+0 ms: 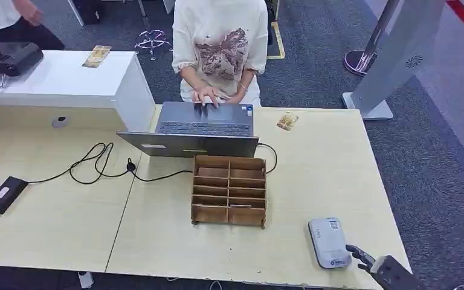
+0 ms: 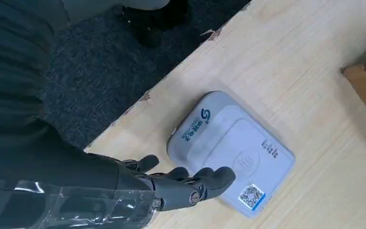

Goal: Pass the card to the sensor for recognition and then transmit it.

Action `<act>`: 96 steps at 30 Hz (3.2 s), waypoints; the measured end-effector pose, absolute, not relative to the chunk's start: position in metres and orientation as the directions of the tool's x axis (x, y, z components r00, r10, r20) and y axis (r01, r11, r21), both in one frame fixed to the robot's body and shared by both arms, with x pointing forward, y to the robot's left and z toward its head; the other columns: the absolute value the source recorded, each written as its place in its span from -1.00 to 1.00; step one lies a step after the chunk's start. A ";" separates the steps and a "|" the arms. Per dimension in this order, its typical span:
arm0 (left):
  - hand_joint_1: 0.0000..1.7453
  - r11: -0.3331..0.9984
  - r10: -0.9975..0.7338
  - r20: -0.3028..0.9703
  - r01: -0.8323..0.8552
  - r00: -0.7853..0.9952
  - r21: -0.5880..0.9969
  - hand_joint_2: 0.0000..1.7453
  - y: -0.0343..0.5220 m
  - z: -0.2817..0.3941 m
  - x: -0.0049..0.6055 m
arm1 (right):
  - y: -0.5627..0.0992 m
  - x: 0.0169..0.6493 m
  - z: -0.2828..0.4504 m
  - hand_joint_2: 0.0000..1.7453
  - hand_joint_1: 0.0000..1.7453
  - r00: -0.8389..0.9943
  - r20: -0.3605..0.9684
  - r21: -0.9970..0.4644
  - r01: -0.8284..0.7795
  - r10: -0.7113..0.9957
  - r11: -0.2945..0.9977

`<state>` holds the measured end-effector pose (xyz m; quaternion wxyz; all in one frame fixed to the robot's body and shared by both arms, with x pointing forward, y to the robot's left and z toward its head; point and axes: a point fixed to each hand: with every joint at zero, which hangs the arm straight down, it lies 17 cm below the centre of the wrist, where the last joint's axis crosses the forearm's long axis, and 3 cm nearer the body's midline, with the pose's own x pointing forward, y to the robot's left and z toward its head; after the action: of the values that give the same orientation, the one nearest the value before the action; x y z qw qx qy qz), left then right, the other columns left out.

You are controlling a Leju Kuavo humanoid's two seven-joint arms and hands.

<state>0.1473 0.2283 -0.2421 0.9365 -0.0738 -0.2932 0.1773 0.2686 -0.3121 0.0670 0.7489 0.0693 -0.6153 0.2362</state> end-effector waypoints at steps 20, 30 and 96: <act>-1.00 0.923 0.383 0.524 -0.294 0.761 -0.247 -1.00 0.226 -0.241 0.150 | -0.320 0.275 0.079 1.00 -1.00 0.036 0.918 -0.348 -0.399 0.394 0.848; -1.00 0.924 0.381 0.524 -0.290 0.762 -0.250 -1.00 0.221 -0.241 0.151 | -0.287 0.337 0.141 1.00 -1.00 -0.225 0.916 -0.384 -0.254 0.332 0.888; -1.00 0.971 0.210 0.462 -0.131 0.862 -0.198 -1.00 0.205 -0.250 0.140 | -0.311 0.564 0.324 1.00 -1.00 -0.259 0.495 -0.731 0.392 0.829 0.559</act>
<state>0.1400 0.2053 -0.2497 0.9615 -0.0802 -0.2475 0.0887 0.5641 -0.3113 0.3239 0.4554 -0.4036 -0.7564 0.2400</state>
